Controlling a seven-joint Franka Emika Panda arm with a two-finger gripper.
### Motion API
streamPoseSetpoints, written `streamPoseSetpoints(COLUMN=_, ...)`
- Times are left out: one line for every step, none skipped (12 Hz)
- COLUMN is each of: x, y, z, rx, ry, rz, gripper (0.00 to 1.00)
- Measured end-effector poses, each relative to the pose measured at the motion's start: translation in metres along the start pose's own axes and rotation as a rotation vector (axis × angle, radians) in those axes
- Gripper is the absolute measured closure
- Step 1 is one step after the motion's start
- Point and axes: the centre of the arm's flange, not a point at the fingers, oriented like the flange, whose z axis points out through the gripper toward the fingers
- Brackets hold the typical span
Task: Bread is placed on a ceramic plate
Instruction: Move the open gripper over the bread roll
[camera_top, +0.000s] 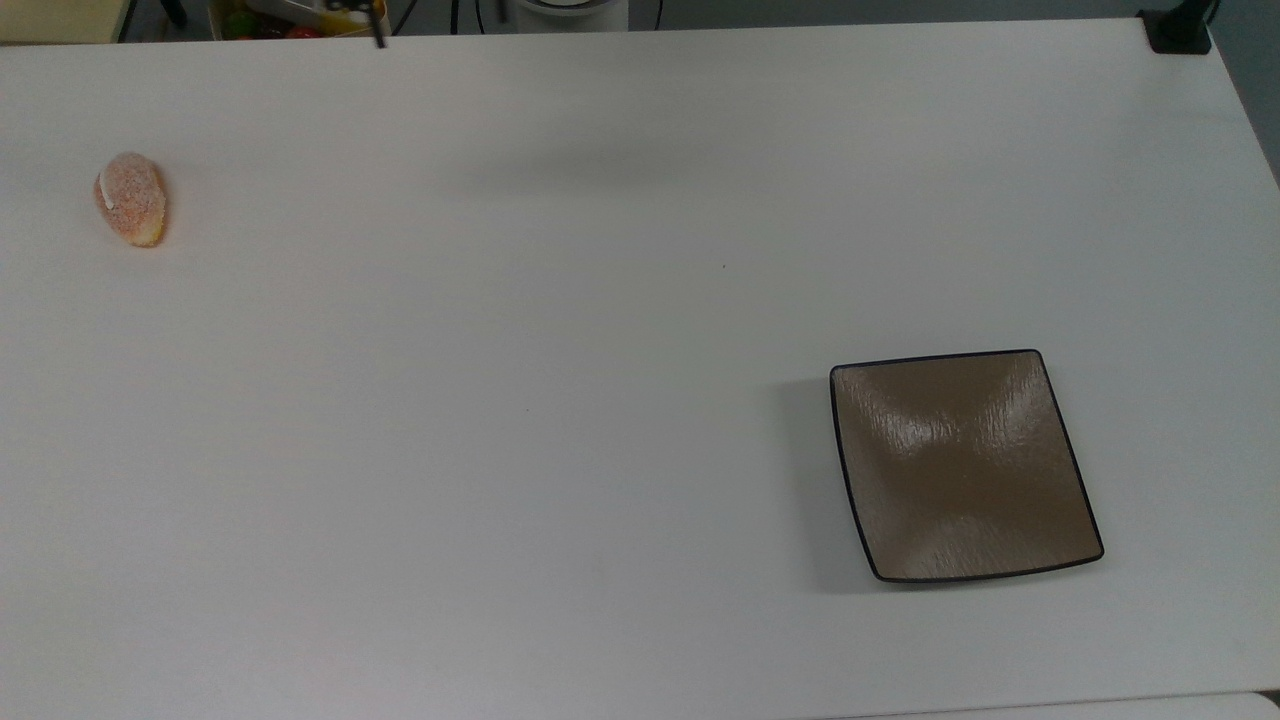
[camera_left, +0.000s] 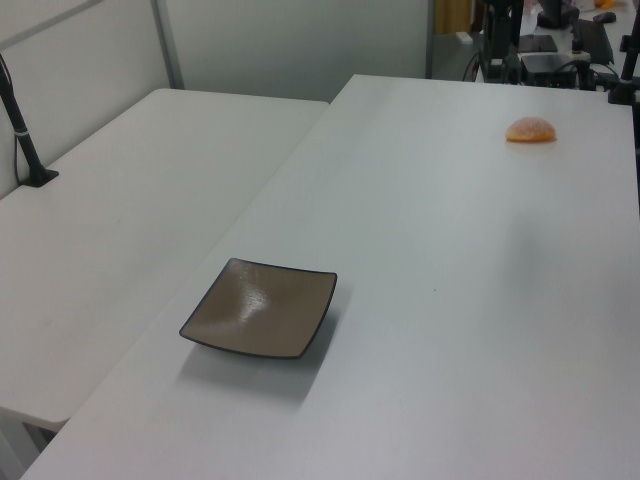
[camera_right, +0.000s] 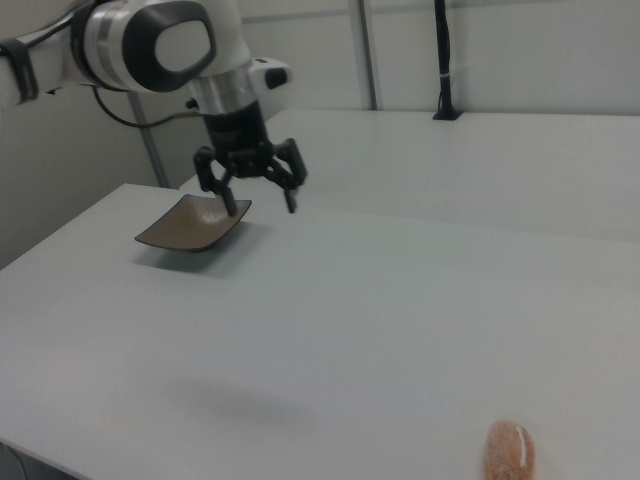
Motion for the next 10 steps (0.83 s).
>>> streamPoseSetpoints(x=-0.012, y=0.025, z=0.002, rx=-0.018, ry=-0.015, rz=-0.030, gripper=0.00)
streamPoseSetpoints(x=-0.027, y=0.054, z=0.006, rx=-0.032, ry=-0.024, rz=-0.037, gripper=0.00)
streamPoseSetpoints(x=-0.038, y=0.078, z=0.011, rx=-0.042, ry=-0.025, rz=-0.034, gripper=0.00)
streamPoseSetpoints(x=-0.049, y=0.104, z=0.018, rx=-0.053, ry=-0.021, rz=-0.045, gripper=0.00)
streamPoseSetpoints(x=-0.059, y=0.129, z=0.026, rx=-0.062, ry=-0.016, rz=-0.063, gripper=0.00)
streamPoseSetpoints(x=-0.074, y=0.163, z=0.041, rx=-0.070, ry=-0.014, rz=-0.078, gripper=0.00)
streamPoseSetpoints(x=-0.085, y=0.188, z=0.053, rx=-0.081, ry=-0.009, rz=-0.080, gripper=0.00)
streamPoseSetpoints(x=-0.096, y=0.213, z=0.068, rx=-0.097, ry=-0.003, rz=-0.082, gripper=0.00)
streamPoseSetpoints(x=-0.102, y=0.232, z=0.087, rx=-0.105, ry=-0.004, rz=-0.097, gripper=0.00)
streamPoseSetpoints(x=-0.104, y=0.245, z=0.111, rx=-0.112, ry=-0.003, rz=-0.124, gripper=0.00)
